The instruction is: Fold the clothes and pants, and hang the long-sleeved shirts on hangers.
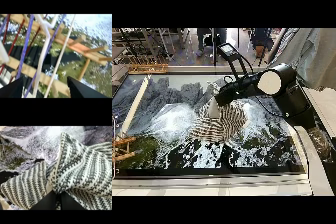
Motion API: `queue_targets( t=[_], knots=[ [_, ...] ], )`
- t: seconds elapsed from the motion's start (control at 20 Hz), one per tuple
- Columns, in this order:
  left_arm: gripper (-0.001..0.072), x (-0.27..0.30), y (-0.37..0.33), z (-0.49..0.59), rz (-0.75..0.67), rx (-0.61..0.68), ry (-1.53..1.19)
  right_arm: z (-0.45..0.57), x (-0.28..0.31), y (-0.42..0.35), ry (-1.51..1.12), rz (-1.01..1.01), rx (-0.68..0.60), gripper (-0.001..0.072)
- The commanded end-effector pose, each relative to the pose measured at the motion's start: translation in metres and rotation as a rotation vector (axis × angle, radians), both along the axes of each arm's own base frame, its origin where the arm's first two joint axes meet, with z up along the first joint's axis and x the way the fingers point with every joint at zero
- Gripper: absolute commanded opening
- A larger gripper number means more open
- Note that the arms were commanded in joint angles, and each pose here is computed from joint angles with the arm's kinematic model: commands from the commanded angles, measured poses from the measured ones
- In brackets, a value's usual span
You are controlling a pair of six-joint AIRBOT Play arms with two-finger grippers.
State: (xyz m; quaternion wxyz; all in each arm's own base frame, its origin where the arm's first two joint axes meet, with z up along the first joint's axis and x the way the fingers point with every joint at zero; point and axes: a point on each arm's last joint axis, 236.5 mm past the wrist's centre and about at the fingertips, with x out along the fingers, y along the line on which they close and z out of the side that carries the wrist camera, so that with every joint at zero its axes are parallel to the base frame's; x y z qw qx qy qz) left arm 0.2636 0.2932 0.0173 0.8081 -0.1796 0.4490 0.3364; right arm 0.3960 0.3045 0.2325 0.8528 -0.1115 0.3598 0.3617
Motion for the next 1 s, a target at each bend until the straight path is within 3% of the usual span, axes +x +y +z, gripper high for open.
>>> queue_targets(
  t=[0.0, 0.05, 0.2, 0.3, 0.35, 0.5, 0.55, 0.6, 0.95],
  knots=[
    [0.0538, 0.016, 0.015, -0.019, -0.009, 0.03, -0.012, 0.001, 0.003, 0.0, -0.013, -0.006, 0.0, 0.0041],
    [0.0459, 0.018, 0.013, -0.027, -0.018, 0.015, 0.001, 0.002, 0.004, 0.0, -0.018, -0.007, 0.004, 0.0041],
    [0.0412, 0.03, 0.003, -0.043, -0.054, -0.01, 0.023, 0.003, 0.005, 0.001, -0.023, -0.008, 0.009, 0.0041],
    [0.0171, 0.033, 0.001, -0.045, -0.064, -0.01, 0.023, 0.003, 0.005, 0.001, -0.016, -0.016, 0.014, 0.0041],
    [0.0134, 0.035, 0.001, -0.044, -0.062, -0.007, 0.016, 0.003, 0.005, 0.001, -0.016, -0.015, 0.013, 0.0041],
    [0.0133, 0.035, 0.002, -0.042, -0.062, -0.003, 0.013, 0.003, 0.005, 0.001, -0.013, -0.019, 0.017, 0.0041],
    [0.011, 0.035, 0.002, -0.042, -0.063, -0.002, 0.012, 0.003, 0.005, 0.001, -0.012, -0.021, 0.018, 0.0041],
    [0.0024, 0.035, 0.002, -0.039, -0.063, 0.002, 0.008, 0.003, 0.004, 0.001, -0.011, -0.02, 0.018, 0.0041],
    [0.0026, 0.047, 0.006, 0.037, -0.069, 0.131, -0.125, 0.004, 0.005, 0.001, 0.013, -0.053, 0.042, 0.0041]
  ],
)
